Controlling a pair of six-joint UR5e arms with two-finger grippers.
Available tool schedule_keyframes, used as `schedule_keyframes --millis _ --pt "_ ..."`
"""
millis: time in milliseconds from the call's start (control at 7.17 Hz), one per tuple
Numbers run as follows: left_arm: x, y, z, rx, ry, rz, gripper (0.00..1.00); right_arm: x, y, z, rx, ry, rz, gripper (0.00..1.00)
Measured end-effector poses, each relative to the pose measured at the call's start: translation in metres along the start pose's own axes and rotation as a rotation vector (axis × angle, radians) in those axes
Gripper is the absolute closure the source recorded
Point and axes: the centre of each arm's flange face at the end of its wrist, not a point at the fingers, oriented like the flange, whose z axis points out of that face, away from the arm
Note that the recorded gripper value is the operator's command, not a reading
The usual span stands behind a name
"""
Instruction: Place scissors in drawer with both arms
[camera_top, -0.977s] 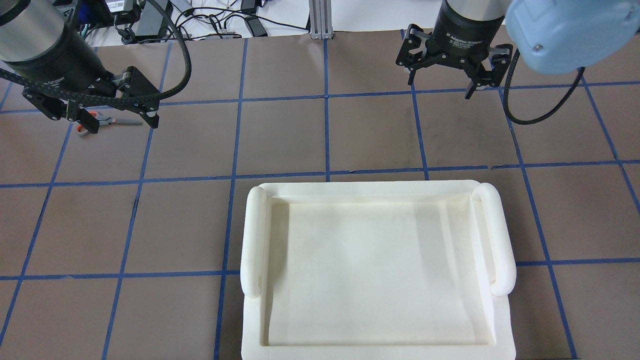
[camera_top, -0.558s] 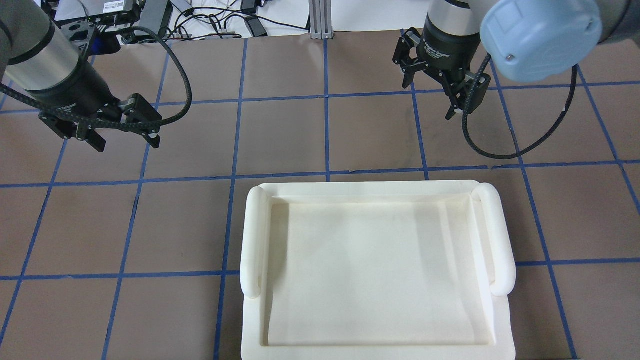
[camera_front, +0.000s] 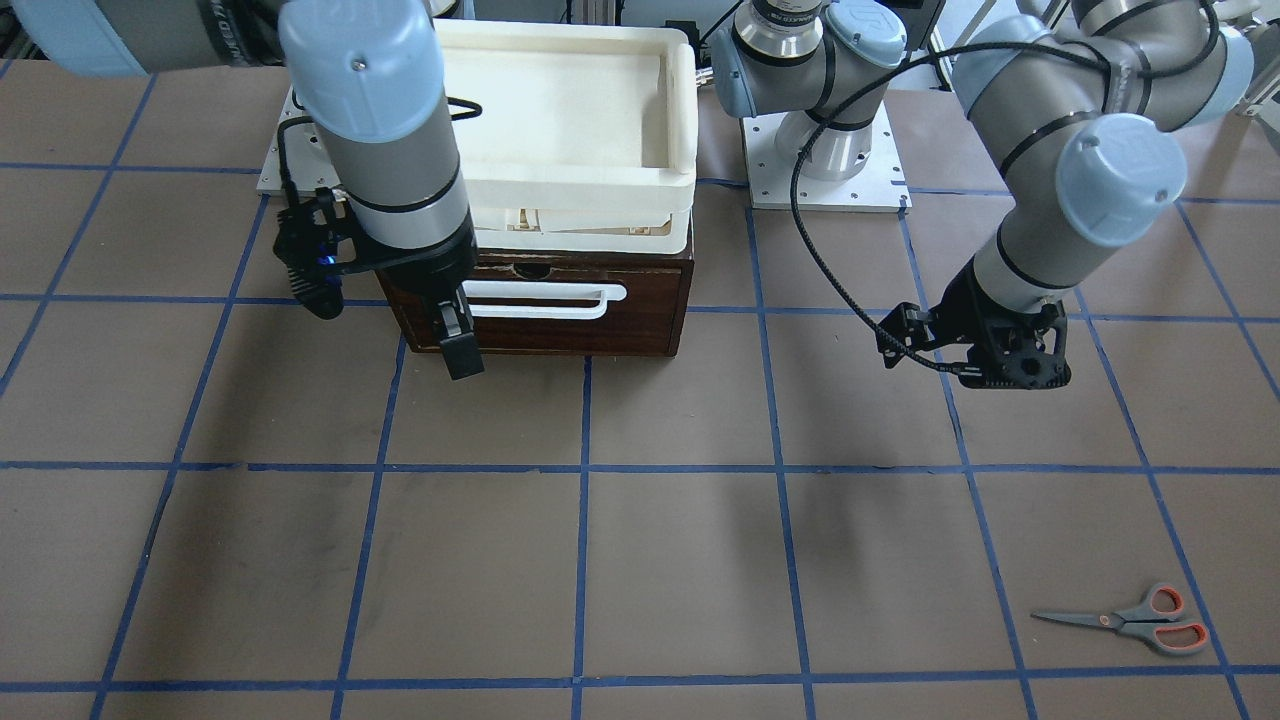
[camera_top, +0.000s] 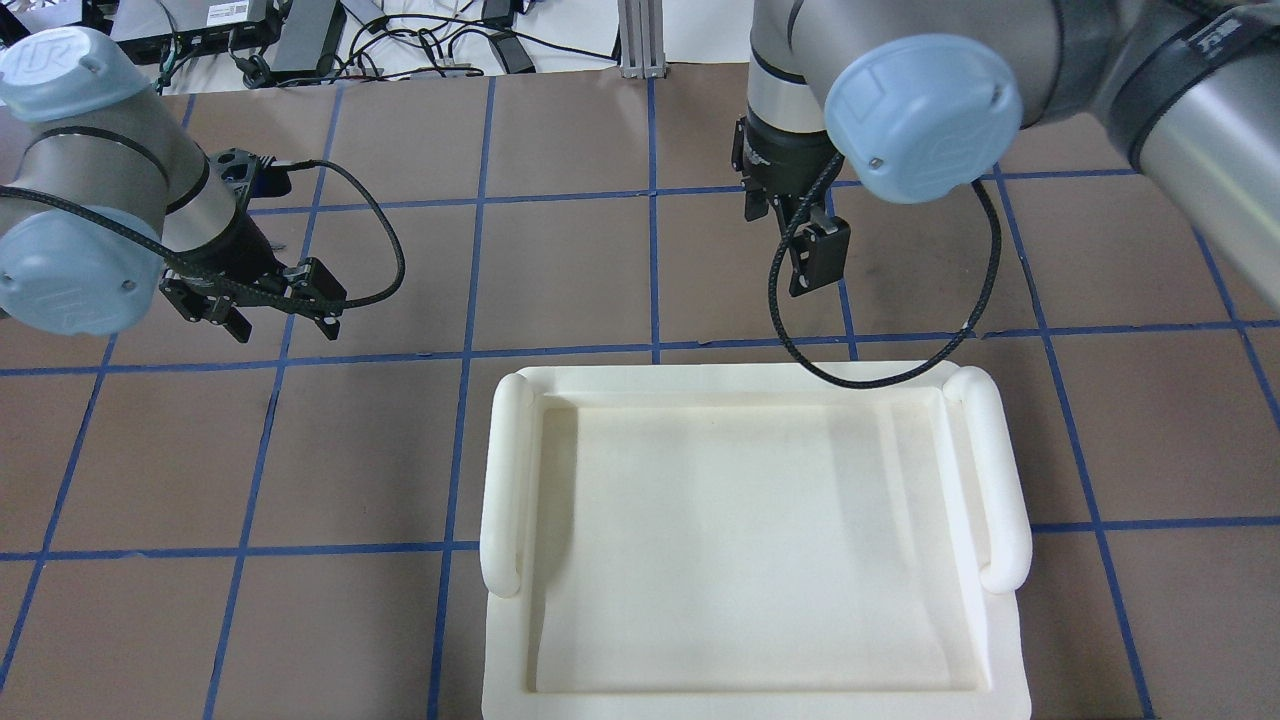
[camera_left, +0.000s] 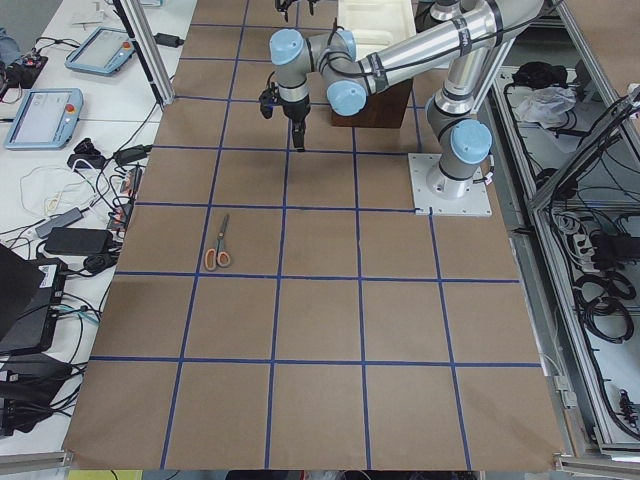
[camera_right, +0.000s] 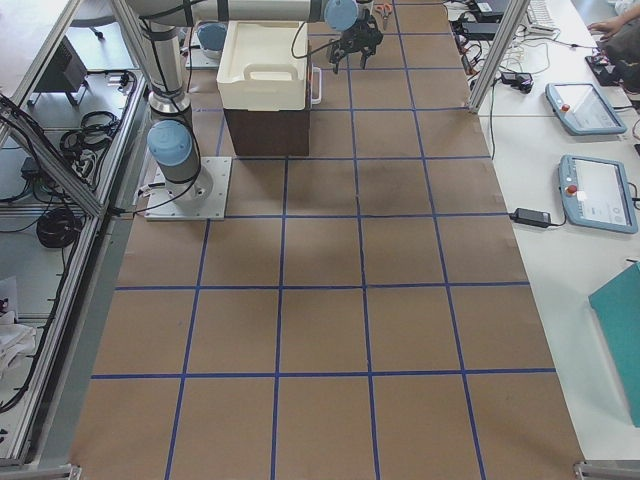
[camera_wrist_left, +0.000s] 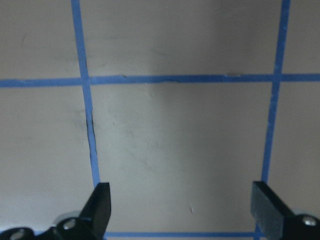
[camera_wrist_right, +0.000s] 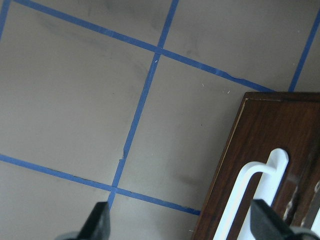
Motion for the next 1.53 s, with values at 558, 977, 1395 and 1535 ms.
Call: schedule_keyframes --millis 558,977,1395,1535 --pt "-0.089 -0.074 0.077 0.078 -0.05 0.348 0.0 -0.02 0.043 0.058 -0.045 0.111 0.108 0.0" --pt "-0.16 -0.125 0.092 0.086 -0.099 0.968 0.0 -0.019 0.051 0.077 -0.047 0.184 0.149 0.0" --pt "-0.202 -0.169 0.114 0.197 -0.081 1.368 0.0 -0.014 0.06 0.088 -0.037 0.235 0.165 0.0" --pt "-0.211 -0.182 0.121 0.226 -0.087 1.467 0.0 -0.013 0.061 0.091 -0.035 0.25 0.165 0.0"
